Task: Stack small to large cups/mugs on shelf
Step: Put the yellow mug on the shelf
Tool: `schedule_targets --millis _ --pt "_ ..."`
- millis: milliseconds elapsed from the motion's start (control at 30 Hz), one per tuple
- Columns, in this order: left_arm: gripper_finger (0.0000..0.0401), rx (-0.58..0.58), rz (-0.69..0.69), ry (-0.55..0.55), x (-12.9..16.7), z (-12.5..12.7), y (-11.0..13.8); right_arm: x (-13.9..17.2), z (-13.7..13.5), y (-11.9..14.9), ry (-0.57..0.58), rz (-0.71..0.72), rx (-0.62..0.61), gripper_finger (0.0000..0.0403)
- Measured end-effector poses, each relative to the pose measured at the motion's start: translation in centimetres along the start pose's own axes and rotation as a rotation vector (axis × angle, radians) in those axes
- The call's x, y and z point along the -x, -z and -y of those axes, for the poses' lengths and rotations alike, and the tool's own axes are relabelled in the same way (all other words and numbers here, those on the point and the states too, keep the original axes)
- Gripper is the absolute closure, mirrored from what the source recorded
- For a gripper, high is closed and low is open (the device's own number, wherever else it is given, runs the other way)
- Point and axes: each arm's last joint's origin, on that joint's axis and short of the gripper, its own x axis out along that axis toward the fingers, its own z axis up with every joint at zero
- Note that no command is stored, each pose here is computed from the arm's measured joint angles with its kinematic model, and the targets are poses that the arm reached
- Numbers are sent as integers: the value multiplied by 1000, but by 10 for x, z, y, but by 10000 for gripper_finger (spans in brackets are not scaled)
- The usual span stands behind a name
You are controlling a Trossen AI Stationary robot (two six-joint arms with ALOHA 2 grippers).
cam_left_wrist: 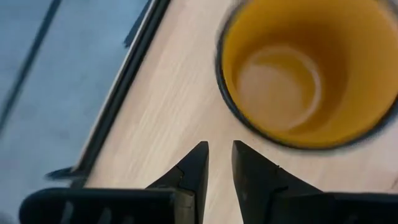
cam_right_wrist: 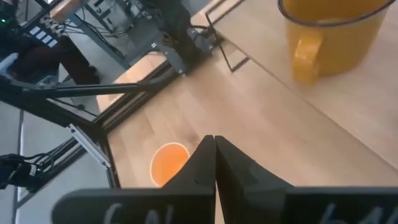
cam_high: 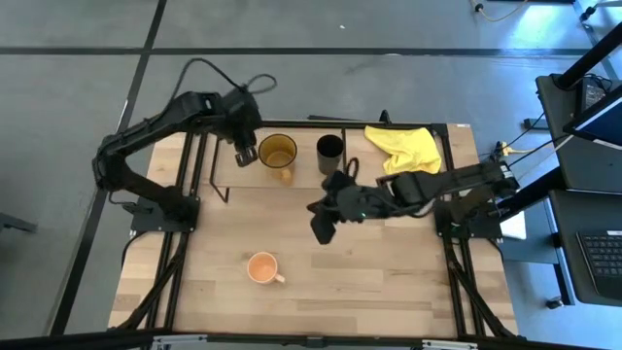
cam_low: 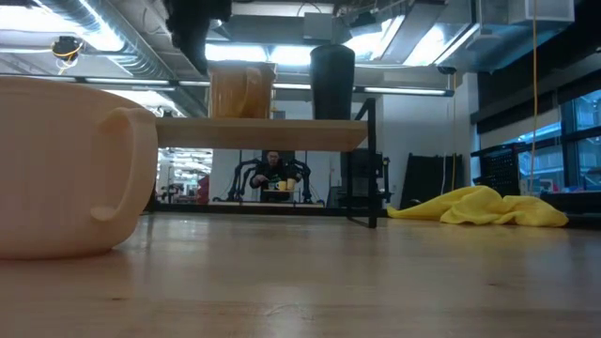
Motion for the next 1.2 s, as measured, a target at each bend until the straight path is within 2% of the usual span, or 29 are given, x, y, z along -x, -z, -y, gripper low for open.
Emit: schedule_targets --millis 67,233,433,667,800,967,1200 --pt "336 51 43 35 -1 -9 4 -10 8 0 -8 -14 -15 401" --pt "336 144 102 6 -1 -30 18 -31 28 2 11 -40 -39 402" --pt "336 203 172 105 -18 -42 21 -51 53 2 57 -37 -44 402" --pt "336 209 158 135 -47 -45 25 -60 71 -11 77 9 -2 403" --pt "336 230 169 156 -57 -49 29 -75 83 -14 70 -37 12 403" --pt "336 241 169 171 -60 -52 31 -98 93 -12 69 -74 42 403" --pt "336 237 195 177 -59 -52 29 -103 99 -21 61 -32 59 403"
